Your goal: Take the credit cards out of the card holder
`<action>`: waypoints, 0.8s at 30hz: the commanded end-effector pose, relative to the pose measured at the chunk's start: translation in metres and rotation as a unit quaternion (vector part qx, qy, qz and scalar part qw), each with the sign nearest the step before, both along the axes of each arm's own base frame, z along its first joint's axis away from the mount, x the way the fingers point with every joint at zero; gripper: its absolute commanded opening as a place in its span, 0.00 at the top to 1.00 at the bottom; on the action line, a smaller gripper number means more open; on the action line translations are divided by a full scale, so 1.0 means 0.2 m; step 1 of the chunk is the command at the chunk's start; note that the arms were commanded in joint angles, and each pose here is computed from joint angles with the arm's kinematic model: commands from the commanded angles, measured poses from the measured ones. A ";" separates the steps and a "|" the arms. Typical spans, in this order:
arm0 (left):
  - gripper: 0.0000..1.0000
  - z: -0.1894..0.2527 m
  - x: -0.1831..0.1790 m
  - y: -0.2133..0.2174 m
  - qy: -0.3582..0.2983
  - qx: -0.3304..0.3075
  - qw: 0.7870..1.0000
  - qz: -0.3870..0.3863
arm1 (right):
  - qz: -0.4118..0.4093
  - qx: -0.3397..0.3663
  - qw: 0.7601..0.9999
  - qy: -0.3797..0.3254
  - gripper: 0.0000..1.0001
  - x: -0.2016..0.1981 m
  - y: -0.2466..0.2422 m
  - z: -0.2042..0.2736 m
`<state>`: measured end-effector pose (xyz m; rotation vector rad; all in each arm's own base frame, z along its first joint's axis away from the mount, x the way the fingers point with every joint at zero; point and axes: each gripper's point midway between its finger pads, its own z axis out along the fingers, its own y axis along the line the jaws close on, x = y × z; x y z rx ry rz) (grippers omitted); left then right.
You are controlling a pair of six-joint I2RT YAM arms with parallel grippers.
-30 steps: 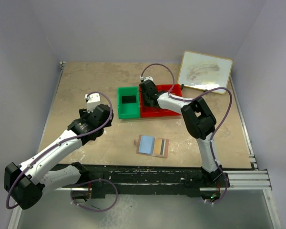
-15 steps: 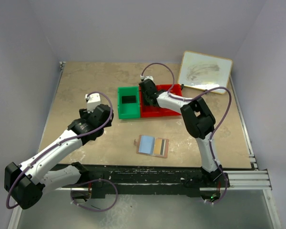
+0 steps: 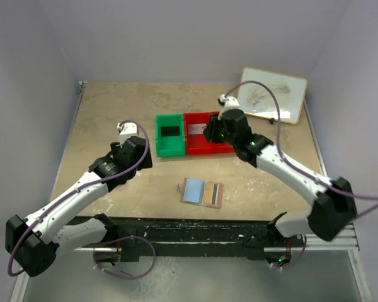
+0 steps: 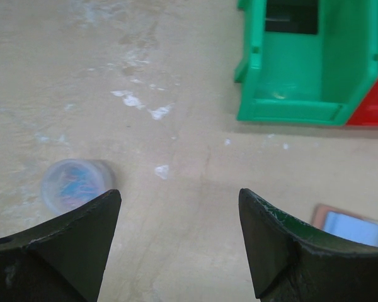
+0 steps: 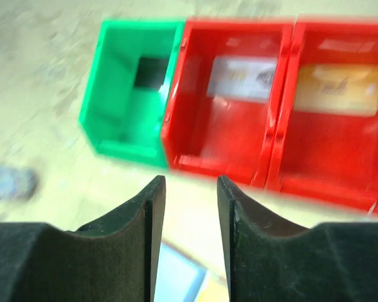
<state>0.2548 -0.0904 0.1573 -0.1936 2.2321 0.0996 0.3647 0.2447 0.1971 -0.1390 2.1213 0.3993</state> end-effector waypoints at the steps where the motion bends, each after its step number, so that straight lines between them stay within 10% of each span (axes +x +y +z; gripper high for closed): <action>1: 0.26 0.10 0.06 -0.32 -0.025 -0.125 0.985 -0.112 | 0.045 0.135 0.987 0.076 0.56 -0.39 0.03 -0.16; 6: 0.26 0.07 0.09 -0.70 0.027 -0.195 0.954 -0.228 | 0.071 0.220 0.962 0.146 0.51 -0.79 0.01 -0.32; 24: 0.28 -0.32 0.01 -1.24 0.112 -0.077 0.930 -0.342 | 0.177 0.194 0.920 0.290 0.51 -1.28 -0.01 -0.71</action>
